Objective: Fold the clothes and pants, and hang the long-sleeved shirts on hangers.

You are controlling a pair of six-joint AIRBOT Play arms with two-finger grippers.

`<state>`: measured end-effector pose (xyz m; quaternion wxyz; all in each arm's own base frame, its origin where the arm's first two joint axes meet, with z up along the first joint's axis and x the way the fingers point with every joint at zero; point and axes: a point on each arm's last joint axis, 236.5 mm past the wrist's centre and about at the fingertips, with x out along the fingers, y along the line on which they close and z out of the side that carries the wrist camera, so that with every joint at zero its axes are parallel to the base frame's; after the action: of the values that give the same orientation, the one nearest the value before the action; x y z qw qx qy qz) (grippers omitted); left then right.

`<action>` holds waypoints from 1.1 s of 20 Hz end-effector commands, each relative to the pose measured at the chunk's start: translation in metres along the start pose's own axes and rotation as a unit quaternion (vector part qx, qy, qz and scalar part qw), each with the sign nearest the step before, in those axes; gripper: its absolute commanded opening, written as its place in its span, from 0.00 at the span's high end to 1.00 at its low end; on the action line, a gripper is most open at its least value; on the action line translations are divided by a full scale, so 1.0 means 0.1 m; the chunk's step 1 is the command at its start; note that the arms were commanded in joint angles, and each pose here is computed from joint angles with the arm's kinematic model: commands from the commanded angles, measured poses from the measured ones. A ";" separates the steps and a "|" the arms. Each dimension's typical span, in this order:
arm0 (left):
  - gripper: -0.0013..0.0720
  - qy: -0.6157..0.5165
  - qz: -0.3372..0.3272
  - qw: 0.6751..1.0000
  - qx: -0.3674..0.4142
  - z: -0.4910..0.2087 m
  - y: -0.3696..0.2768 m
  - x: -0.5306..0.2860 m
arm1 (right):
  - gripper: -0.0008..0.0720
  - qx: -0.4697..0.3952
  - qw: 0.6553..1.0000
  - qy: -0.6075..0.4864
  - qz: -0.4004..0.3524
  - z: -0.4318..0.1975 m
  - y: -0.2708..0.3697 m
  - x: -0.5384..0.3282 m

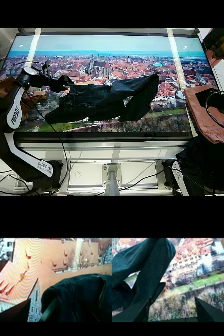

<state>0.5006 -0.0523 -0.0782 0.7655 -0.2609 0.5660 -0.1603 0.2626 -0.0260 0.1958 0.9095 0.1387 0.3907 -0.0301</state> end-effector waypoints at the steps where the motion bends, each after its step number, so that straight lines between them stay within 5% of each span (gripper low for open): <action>1: 0.04 0.001 -0.026 0.999 0.025 0.01 -0.06 0.17 | 0.17 0.001 1.000 0.002 0.003 0.00 0.01 0.01; 4: 0.08 0.000 -0.055 0.997 0.047 -0.01 -0.24 0.27 | 0.17 0.003 1.000 0.001 0.013 0.00 0.06 0.01; 8: 0.25 0.008 -0.064 0.989 0.134 -0.10 -0.42 0.38 | 0.17 0.004 1.000 0.001 0.017 0.00 0.08 0.01; 11: 0.64 0.010 -0.065 0.988 0.140 -0.11 -0.46 0.40 | 0.17 0.004 1.000 0.001 0.017 0.00 0.08 0.01; 14: 0.86 0.001 -0.063 0.988 0.139 -0.06 -0.44 0.32 | 0.17 0.004 1.000 0.001 0.017 0.00 0.08 0.01; 22: 0.90 -0.130 -0.129 0.970 0.158 0.48 -1.07 -0.61 | 0.17 0.030 0.996 0.061 0.059 -0.37 0.19 0.28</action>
<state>0.5244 -0.0922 -0.0102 0.8176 -0.2084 0.4521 -0.2891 0.2634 -0.0054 0.1789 0.8961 0.1723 0.4090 0.0066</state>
